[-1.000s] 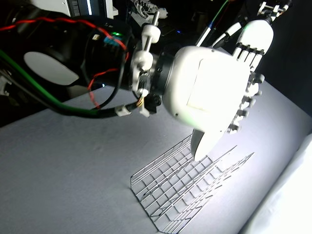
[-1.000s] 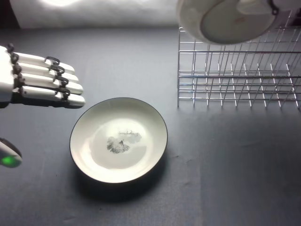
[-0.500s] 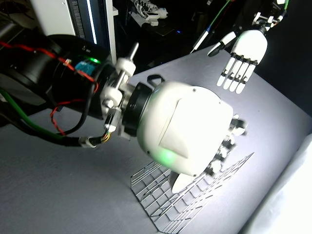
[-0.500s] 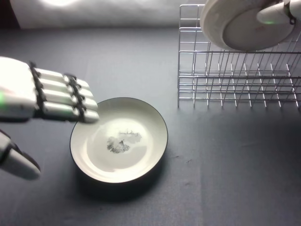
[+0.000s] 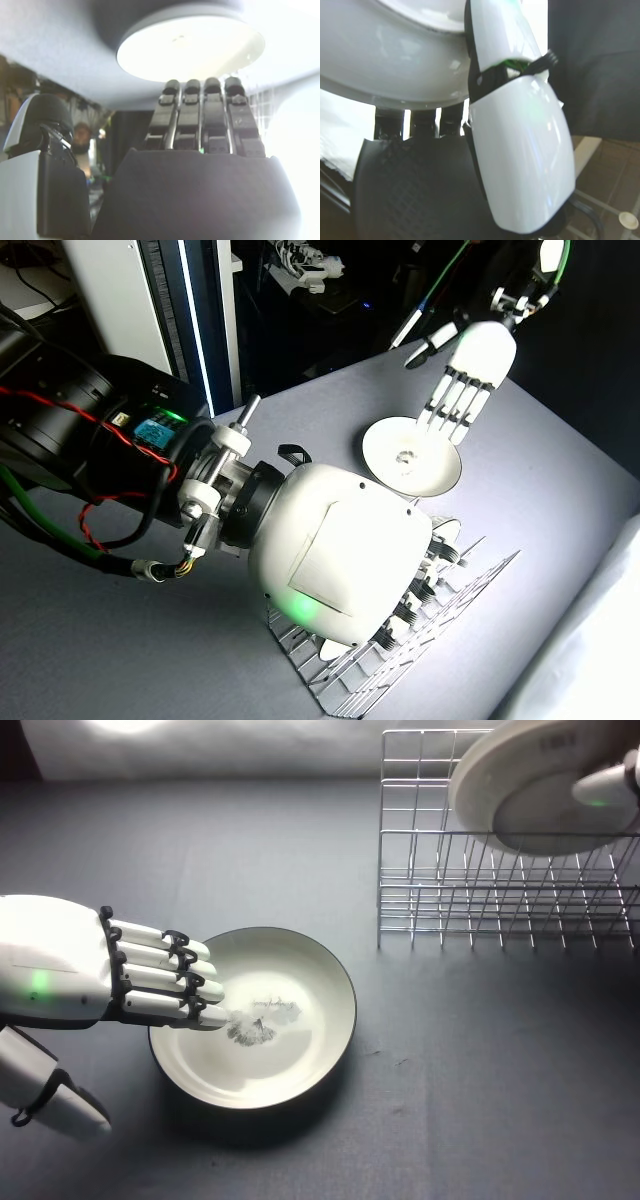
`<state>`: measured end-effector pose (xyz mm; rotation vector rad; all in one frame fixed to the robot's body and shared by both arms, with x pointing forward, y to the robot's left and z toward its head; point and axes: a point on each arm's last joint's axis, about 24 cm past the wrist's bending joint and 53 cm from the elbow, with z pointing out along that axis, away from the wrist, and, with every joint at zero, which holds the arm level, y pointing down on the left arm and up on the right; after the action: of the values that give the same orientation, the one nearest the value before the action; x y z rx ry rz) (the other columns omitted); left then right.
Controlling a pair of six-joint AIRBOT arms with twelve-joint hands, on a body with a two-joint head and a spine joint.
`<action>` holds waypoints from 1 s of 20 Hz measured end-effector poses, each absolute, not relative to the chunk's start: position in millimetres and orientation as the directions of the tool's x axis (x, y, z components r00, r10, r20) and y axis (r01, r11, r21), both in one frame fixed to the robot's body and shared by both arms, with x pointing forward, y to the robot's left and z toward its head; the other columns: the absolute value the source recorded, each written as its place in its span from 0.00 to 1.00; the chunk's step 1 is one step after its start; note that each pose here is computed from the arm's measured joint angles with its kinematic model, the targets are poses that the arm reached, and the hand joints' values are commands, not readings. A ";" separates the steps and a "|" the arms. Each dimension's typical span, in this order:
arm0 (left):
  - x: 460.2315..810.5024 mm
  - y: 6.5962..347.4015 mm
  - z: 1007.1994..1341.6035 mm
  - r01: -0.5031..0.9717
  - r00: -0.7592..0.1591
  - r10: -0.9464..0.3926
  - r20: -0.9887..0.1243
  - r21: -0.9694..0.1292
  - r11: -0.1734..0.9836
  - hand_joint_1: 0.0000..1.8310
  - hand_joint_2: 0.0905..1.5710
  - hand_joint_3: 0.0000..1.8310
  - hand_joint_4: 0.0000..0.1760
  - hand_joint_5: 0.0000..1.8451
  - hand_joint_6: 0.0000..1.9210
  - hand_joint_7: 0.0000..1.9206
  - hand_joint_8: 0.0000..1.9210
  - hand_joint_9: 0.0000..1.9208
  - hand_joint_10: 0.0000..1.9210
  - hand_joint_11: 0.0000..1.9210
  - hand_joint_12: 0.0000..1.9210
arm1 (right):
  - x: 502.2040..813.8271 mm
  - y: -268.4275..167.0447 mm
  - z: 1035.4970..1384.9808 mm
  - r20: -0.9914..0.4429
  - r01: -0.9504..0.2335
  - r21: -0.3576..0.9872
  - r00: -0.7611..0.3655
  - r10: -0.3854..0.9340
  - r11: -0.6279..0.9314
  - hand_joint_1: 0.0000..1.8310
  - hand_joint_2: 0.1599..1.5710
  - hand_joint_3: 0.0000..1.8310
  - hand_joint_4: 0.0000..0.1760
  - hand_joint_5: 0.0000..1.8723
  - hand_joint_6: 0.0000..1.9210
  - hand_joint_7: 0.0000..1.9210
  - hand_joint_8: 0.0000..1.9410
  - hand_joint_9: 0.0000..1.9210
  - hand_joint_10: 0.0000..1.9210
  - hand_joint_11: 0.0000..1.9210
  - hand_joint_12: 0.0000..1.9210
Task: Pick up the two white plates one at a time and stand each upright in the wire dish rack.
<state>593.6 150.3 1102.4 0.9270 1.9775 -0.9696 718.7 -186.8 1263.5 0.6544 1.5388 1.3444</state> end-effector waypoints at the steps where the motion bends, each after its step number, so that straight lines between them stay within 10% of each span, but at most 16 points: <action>1: 596.3 149.4 1099.8 0.831 -0.468 0.280 -0.838 -0.309 0.463 0.00 0.68 0.00 0.00 0.00 0.00 0.00 0.00 0.00 0.00 0.00 0.00 | 718.6 -188.4 1257.9 -0.313 -0.181 0.948 -0.400 0.861 0.260 0.82 0.65 0.00 0.00 0.48 0.52 0.55 0.37 0.53 0.48 0.48 0.75; 13: 624.5 159.2 1086.3 0.803 -0.460 0.279 -0.843 -0.261 0.536 0.00 0.69 0.00 0.00 0.00 0.00 0.00 0.00 0.00 0.00 0.00 0.00 | 721.4 -193.6 1230.5 -0.355 -0.161 0.935 -0.403 0.843 0.316 0.82 0.65 0.00 0.00 0.49 0.49 0.54 0.39 0.53 0.49 0.46 0.77; 16: 628.0 165.4 1084.0 0.794 -0.465 0.278 -0.840 -0.257 0.551 0.00 0.70 0.00 0.00 0.01 0.00 0.00 0.00 0.00 0.00 0.01 0.00 | 720.6 -191.6 1231.9 -0.370 -0.176 0.929 -0.406 0.836 0.326 0.75 0.70 0.00 0.00 0.42 0.63 0.49 0.49 0.47 0.65 0.36 0.65; 18: 629.0 166.8 1084.2 0.793 -0.466 0.277 -0.840 -0.257 0.553 0.00 0.68 0.00 0.00 0.00 0.00 0.00 0.00 0.00 0.00 0.00 0.00 | 720.1 -190.7 1231.4 -0.379 -0.180 0.925 -0.408 0.831 0.334 0.71 0.66 0.00 0.00 0.42 0.14 0.46 0.10 0.43 0.22 0.25 0.63; 20: 629.3 166.8 1084.3 0.793 -0.466 0.276 -0.840 -0.258 0.552 0.00 0.69 0.00 0.00 0.00 0.00 0.00 0.00 0.00 0.00 0.00 0.00 | 720.2 -191.3 1238.8 -0.385 -0.208 0.922 -0.396 0.834 0.327 0.71 0.64 0.00 0.00 0.39 0.02 0.42 0.01 0.41 0.07 0.17 0.60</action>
<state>629.3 166.8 1084.3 0.8604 2.0067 -0.8411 720.2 -191.3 1238.8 0.5860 1.5714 1.2792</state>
